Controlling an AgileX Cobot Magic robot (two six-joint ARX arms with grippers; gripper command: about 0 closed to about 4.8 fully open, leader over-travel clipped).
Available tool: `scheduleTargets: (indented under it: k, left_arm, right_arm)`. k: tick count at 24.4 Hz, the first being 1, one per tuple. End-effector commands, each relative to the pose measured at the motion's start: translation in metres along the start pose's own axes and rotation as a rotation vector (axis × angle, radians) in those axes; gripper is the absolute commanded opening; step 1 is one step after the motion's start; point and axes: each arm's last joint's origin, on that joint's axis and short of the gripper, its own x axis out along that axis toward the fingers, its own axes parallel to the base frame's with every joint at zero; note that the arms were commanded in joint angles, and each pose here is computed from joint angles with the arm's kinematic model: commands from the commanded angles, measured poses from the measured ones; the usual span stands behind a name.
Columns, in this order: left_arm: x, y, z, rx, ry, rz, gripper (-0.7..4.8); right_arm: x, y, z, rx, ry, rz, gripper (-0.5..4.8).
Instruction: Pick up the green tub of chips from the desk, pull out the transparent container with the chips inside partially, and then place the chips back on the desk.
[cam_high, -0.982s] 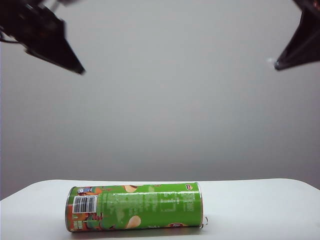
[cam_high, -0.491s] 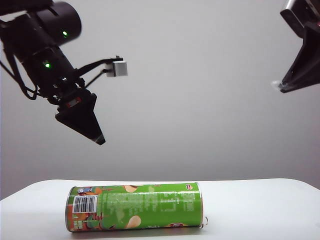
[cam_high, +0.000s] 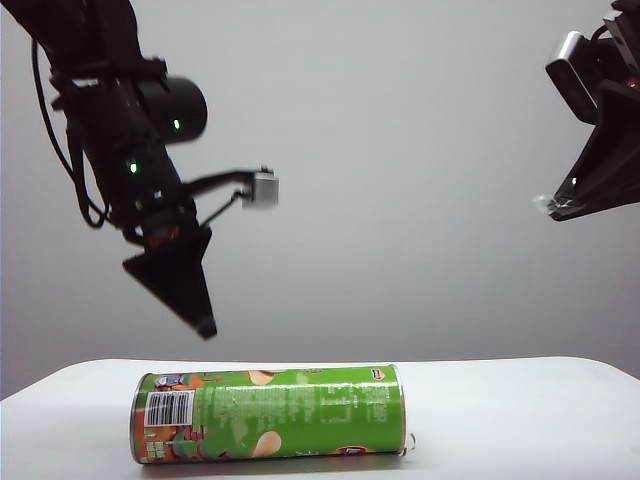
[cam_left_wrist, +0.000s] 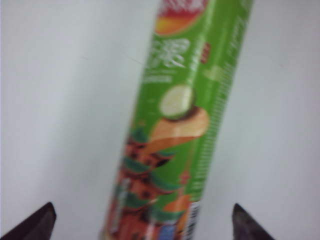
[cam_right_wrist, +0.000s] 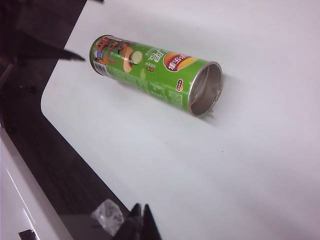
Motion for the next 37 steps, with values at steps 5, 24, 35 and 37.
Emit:
scheduleTargets:
  k: [5,24,35,37]
  left_arm:
    - [0.026,0.001,-0.002,0.018,0.045,-0.065,4.79]
    - [0.078,0.007,-0.013,0.038,0.101,-0.09,4.79]
    - [0.088,0.004,-0.011,0.091,0.109,-0.09,4.79]
    - [0.088,0.004,-0.01,0.095,0.107,-0.087,4.25]
  right_arm:
    - [-0.002,0.005,0.004,-0.031,-0.037,0.121,-0.01]
    - [-0.002,0.005,0.005,-0.04,-0.044,0.12,-0.01]
    - [-0.001,0.004,0.005,-0.048,-0.052,0.118,-0.01]
    - [-0.001,0.004,0.005,-0.048,-0.052,0.119,-0.01]
